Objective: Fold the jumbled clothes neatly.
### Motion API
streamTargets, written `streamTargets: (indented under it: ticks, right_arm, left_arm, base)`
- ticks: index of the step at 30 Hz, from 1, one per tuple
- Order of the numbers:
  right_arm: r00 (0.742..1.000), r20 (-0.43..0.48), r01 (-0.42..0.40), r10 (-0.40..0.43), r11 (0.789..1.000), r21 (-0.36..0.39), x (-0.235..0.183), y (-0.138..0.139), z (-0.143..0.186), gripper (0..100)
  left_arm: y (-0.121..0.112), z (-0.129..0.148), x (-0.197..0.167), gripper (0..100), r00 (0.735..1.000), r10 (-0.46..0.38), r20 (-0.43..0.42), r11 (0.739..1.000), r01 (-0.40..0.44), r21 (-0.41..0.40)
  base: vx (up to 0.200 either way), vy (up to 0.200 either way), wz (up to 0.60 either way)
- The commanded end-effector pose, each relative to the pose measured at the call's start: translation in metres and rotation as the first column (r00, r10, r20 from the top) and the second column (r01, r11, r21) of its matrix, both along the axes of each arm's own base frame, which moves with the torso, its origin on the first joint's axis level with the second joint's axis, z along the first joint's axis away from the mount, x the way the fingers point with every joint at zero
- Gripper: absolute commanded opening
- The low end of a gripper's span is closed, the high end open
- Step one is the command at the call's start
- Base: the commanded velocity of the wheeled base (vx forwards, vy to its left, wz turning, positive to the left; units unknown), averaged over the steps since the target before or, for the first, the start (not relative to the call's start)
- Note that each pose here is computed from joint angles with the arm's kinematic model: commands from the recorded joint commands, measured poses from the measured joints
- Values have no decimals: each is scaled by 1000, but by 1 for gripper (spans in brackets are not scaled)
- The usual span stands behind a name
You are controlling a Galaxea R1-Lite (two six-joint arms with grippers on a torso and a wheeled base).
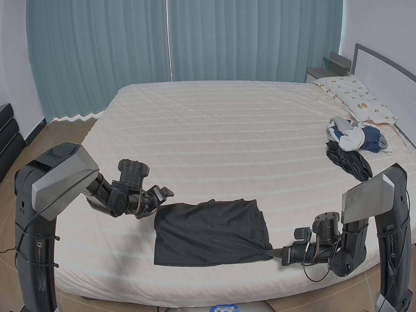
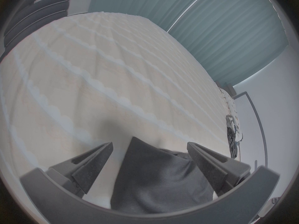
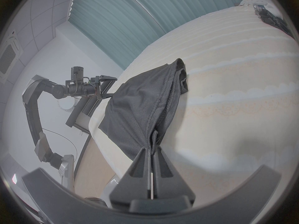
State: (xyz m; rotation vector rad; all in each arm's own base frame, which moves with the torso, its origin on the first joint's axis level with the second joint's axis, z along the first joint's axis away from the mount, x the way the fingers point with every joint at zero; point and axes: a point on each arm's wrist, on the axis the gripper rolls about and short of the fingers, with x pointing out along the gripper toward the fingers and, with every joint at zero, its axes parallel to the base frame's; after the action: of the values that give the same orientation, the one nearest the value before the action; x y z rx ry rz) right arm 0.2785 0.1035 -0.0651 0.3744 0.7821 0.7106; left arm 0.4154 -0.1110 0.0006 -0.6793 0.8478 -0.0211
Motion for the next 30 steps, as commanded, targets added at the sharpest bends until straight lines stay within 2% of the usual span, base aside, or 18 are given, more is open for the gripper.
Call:
streamTargets:
  ticks: [1, 7, 8, 16, 21, 30]
  right_arm:
    - [1000, -5, -1, 1, 1000, -1, 0, 0, -1, 0]
    - [1000, -3, -1, 1, 1000, 0, 0, 0, -2, 0]
    - [1000, -3, -2, 2, 1000, 0, 0, 1, -2, 0]
    - [1000, -3, -2, 2, 1000, 0, 0, 1, -2, 0]
    - [1000, -2, -3, 3, 1000, 1, 0, 1, -2, 0]
    - [1000, -3, -3, 3, 1000, 1, 0, 1, -2, 0]
  left_arm:
    - [-11, -13, 2, 100, 1000, -22, -17, 1000, 22, 4]
    - [-13, -14, 1, 100, 999, -26, -20, 1000, 26, 3]
    - [-14, -14, 2, 0, 999, -29, -17, 1000, 29, 3]
    - [-14, -10, 4, 0, 1000, -8, -8, 1000, 8, -9]
    - [-7, -7, 8, 0, 995, 101, 16, 995, -102, 22]
    - [4, -10, 11, 0, 985, 174, 18, 984, -175, 42]
  base:
    - [0, 0, 0]
    - [0, 0, 0]
    - [0, 0, 0]
    - [0, 0, 0]
    - [0, 0, 0]
    - [0, 0, 0]
